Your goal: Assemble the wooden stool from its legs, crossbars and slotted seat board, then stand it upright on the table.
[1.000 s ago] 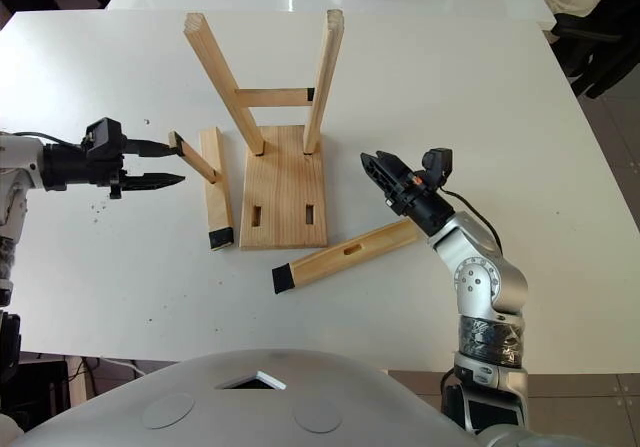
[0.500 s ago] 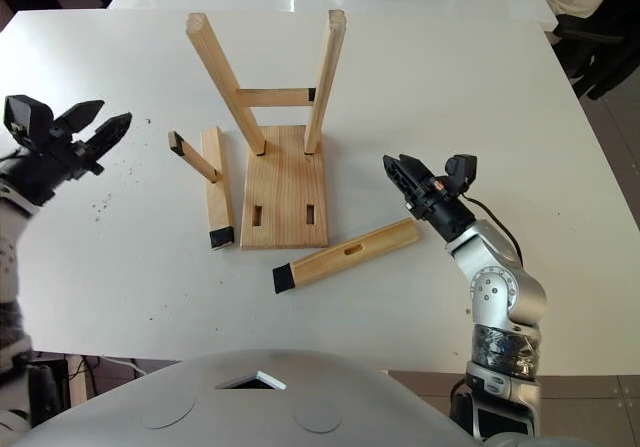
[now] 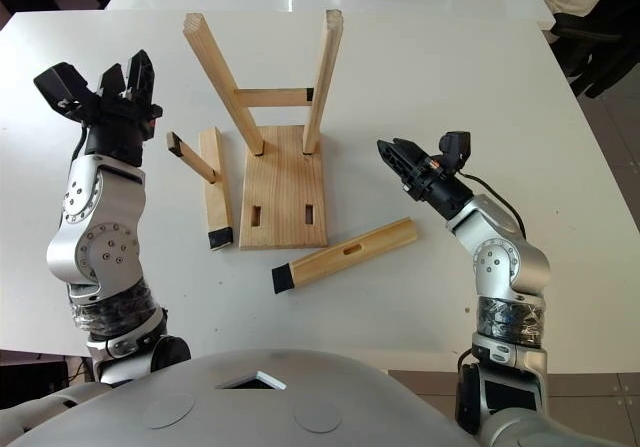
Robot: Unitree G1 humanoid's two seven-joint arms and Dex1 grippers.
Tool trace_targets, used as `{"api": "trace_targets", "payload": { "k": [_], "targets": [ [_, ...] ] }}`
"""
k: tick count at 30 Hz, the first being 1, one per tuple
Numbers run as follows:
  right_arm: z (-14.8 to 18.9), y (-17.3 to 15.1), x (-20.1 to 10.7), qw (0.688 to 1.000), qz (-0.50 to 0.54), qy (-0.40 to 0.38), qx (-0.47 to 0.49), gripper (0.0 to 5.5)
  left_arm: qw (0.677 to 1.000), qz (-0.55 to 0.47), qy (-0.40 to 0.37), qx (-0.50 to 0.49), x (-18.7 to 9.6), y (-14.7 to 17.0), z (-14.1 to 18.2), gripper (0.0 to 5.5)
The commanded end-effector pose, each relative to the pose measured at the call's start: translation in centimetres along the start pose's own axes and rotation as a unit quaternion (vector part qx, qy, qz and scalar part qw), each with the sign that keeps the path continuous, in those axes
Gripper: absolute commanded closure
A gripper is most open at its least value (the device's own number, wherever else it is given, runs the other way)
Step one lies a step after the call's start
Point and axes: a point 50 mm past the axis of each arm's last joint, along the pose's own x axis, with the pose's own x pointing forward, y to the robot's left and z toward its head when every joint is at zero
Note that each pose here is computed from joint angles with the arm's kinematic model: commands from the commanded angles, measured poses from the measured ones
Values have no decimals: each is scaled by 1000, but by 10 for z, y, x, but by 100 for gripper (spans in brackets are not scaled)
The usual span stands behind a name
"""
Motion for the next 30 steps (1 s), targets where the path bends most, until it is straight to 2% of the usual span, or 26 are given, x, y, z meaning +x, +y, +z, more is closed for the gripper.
{"api": "trace_targets", "payload": {
  "k": [1, 6, 10, 14, 17, 20, 25, 30],
  "targets": [
    [-1, -1, -1, 1000, -4, 0, -1, 308, 999, -31, -22, 8, 2, -13, 10, 294],
    [-4, 2, 1, 1000, 0, 3, 2, 308, 997, -56, -61, -7, 0, -29, 26, 294],
    [-7, 1, 1, 1000, 2, 14, 1, 308, 999, -28, -42, 6, -2, -17, 16, 294],
    [-6, 2, 5, 1000, 11, 19, -1, 308, 999, -28, 16, -1, -6, -10, -13, 294],
    [-6, 3, 6, 1000, 12, 20, -1, 308, 993, -63, 103, 7, -5, -11, -50, 294],
    [-5, 5, 12, 999, 23, 23, -1, 308, 988, -64, 142, 3, -5, -9, -70, 294],
    [-7, 8, 11, 999, 27, 23, 3, 308, 993, -38, 116, 4, -4, 2, -60, 294],
    [-10, 9, 8, 999, 23, 22, 8, 308, 1000, -15, 9, -23, -4, 8, -15, 294]
  ]
}}
